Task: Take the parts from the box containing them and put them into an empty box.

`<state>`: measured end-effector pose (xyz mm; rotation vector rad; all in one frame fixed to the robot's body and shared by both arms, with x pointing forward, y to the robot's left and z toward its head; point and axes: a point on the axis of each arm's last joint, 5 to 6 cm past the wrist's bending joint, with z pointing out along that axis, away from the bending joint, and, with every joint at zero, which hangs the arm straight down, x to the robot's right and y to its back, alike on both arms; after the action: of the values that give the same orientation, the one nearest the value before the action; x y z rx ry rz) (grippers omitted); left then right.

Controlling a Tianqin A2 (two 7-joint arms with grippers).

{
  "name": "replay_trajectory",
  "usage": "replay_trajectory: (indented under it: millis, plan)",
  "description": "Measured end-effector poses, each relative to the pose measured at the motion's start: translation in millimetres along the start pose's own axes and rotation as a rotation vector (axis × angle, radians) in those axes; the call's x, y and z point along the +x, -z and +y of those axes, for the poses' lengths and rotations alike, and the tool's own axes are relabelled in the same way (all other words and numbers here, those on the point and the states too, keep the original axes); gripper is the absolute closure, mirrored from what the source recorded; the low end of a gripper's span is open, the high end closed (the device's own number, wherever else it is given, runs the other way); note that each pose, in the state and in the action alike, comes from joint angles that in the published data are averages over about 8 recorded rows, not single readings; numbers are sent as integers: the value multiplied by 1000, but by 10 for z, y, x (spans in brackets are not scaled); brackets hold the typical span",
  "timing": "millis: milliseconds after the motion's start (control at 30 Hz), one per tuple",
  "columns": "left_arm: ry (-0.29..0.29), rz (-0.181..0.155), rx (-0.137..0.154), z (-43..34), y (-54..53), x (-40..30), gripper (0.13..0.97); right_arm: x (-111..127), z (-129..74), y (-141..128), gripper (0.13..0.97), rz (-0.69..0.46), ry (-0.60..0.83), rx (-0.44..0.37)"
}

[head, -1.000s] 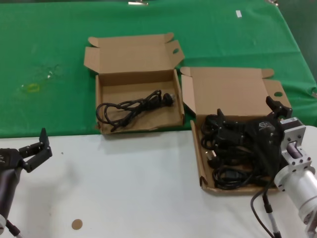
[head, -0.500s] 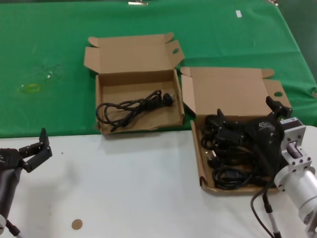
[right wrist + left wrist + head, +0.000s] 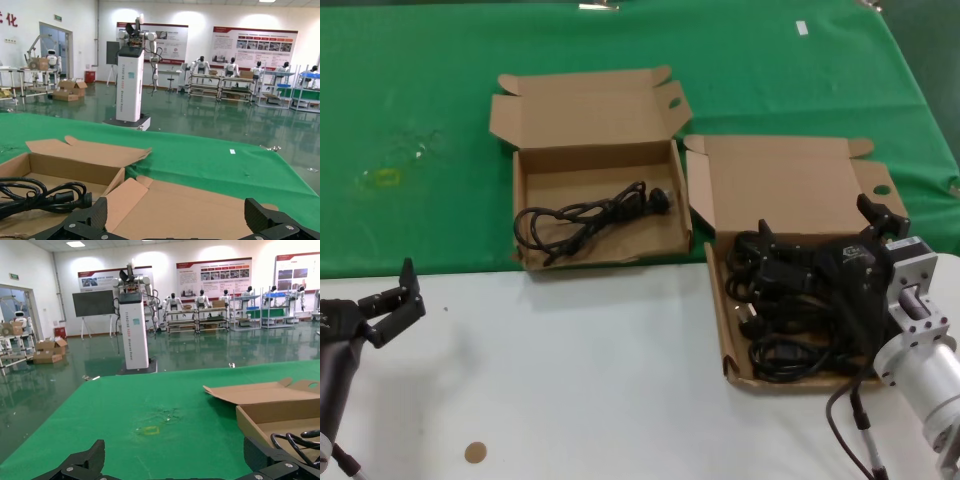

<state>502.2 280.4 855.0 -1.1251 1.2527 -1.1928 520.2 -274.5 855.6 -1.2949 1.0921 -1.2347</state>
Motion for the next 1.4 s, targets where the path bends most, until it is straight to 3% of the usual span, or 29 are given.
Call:
replay_trajectory:
  millis: [1400]
  plan:
    - [0, 0, 0, 0, 0, 0, 132, 0, 0, 0, 130, 0, 0, 0]
